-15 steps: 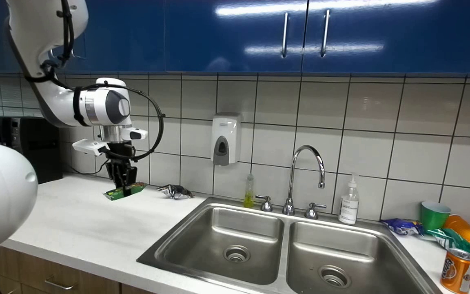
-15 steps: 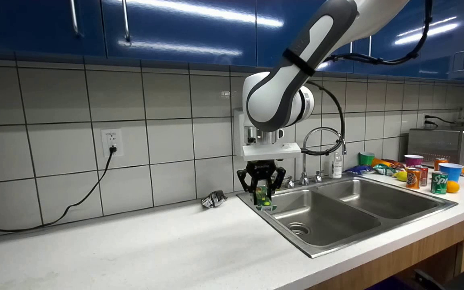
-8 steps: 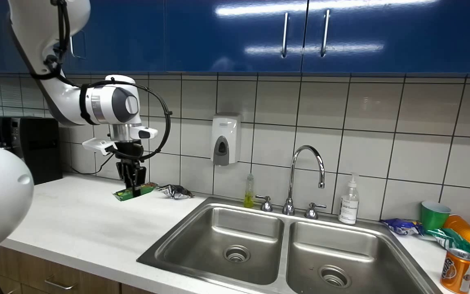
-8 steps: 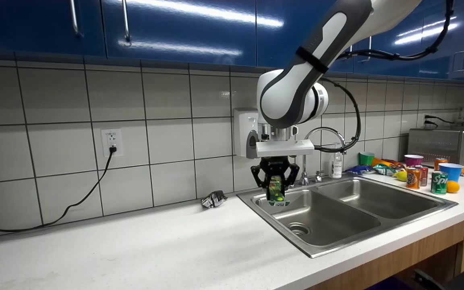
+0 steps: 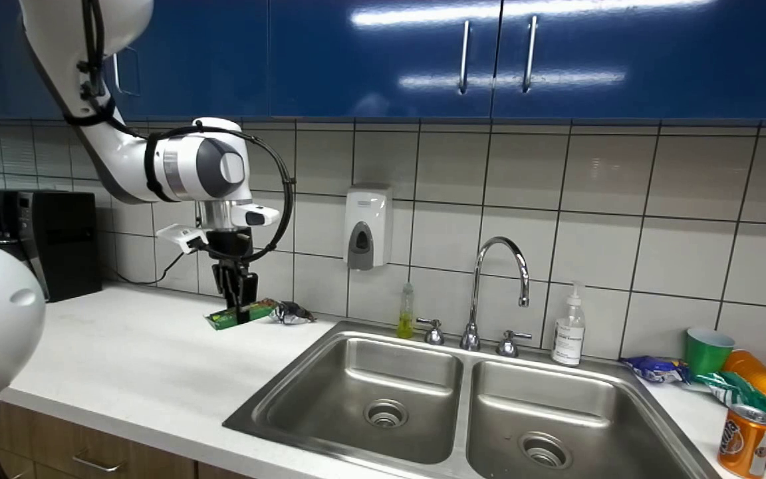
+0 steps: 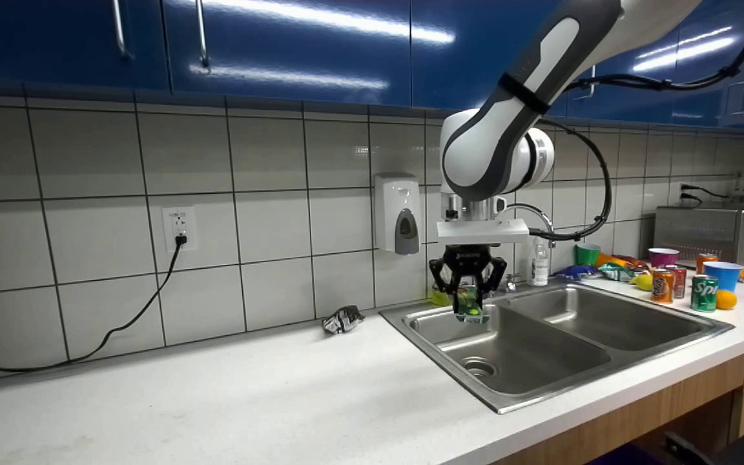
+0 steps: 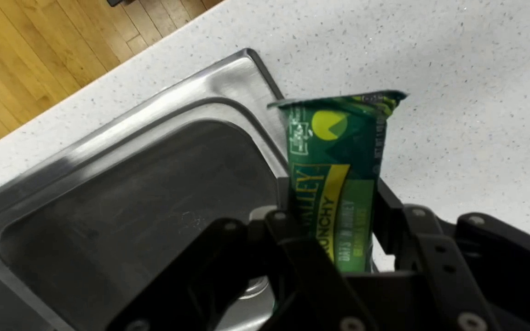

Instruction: Put the green pack inside the sink

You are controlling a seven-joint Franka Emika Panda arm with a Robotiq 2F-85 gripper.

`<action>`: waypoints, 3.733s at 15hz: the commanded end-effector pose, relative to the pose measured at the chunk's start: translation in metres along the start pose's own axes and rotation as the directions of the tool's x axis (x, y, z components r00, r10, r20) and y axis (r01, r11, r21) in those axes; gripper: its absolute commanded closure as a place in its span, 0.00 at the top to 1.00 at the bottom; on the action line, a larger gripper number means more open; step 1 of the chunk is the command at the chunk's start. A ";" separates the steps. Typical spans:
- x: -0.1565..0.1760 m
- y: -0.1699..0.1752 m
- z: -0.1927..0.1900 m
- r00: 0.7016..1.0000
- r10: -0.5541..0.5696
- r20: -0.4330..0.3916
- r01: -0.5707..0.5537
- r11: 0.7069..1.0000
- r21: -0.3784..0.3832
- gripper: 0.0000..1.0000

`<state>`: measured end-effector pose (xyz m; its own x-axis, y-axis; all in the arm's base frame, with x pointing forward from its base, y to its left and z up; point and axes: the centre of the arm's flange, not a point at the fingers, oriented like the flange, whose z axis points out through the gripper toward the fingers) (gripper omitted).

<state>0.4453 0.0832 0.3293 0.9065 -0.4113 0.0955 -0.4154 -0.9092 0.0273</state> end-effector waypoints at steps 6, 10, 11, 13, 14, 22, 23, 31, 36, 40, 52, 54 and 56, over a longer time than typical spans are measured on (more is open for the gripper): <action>0.010 0.026 0.003 0.998 0.060 0.005 -0.060 0.998 -0.007 0.42; 0.009 0.024 0.004 0.998 0.055 0.008 -0.055 0.998 -0.009 0.42; 0.009 0.024 0.004 0.998 0.055 0.008 -0.054 0.998 -0.009 0.42; 0.009 0.024 0.004 0.998 0.055 0.008 -0.054 0.998 -0.009 0.42; 0.009 0.024 0.004 0.998 0.055 0.008 -0.054 0.998 -0.009 0.42; 0.022 0.026 0.025 0.997 0.074 0.007 -0.074 0.997 -0.031 0.17; 0.026 0.028 0.030 0.997 0.077 0.006 -0.077 0.996 -0.033 0.17; 0.061 0.047 0.067 0.991 0.132 -0.005 -0.132 0.989 -0.067 0.17; 0.080 0.060 0.091 0.984 0.178 -0.001 -0.178 0.981 -0.082 0.17; 0.097 0.072 0.108 0.977 0.212 -0.002 -0.211 0.974 -0.083 0.17; 0.127 0.097 0.168 0.964 0.266 0.002 -0.264 0.957 -0.118 0.17; 0.128 0.099 0.179 0.962 0.274 0.007 -0.271 0.955 -0.122 0.17; 0.127 0.098 0.189 0.961 0.275 0.013 -0.271 0.954 -0.126 0.17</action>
<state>0.5252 -0.0709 0.1684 0.7662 -0.6375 0.0808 -0.6422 -0.7555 0.1297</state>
